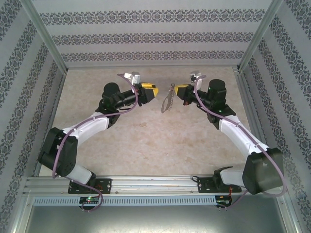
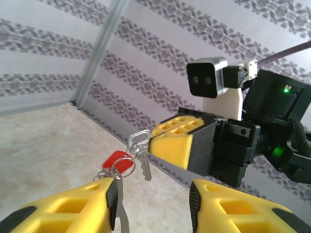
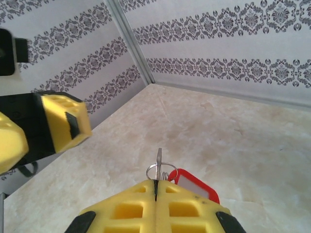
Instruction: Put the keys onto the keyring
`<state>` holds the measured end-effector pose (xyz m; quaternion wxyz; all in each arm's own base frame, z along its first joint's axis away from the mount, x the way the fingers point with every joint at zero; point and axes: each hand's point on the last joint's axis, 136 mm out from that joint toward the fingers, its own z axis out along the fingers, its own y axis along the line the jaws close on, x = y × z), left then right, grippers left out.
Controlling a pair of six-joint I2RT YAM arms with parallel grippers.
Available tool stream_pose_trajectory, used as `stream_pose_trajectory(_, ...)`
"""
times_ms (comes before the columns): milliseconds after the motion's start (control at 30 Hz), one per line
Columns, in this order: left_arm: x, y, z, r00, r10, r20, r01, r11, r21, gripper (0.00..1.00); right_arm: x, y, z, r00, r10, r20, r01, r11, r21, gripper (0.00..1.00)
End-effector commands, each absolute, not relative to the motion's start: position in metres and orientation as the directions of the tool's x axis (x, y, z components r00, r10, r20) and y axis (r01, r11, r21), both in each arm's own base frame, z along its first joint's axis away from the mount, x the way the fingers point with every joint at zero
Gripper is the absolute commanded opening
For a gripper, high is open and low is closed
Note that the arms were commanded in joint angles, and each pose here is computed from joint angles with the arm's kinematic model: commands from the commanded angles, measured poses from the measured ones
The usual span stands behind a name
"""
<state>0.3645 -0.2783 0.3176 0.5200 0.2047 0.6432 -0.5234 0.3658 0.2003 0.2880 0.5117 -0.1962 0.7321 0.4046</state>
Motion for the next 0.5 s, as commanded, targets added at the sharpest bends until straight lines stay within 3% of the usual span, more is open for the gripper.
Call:
stream_pose_trajectory(0,0.371,-0.253,0.327,-0.286,-0.322,-0.903,0.775,0.477,-0.415,0.45,0.38,0.201,0.307,-0.345,0.135,-0.929,-0.718,0.599,0.354,0.0)
stream_pose_trajectory(467,0.364,-0.212,0.325,-0.217,-0.284,-0.934,0.684,0.638,-0.353,0.49,0.468,0.239,0.282,-0.436,0.131,-0.89,-0.717,0.548,0.431,0.0)
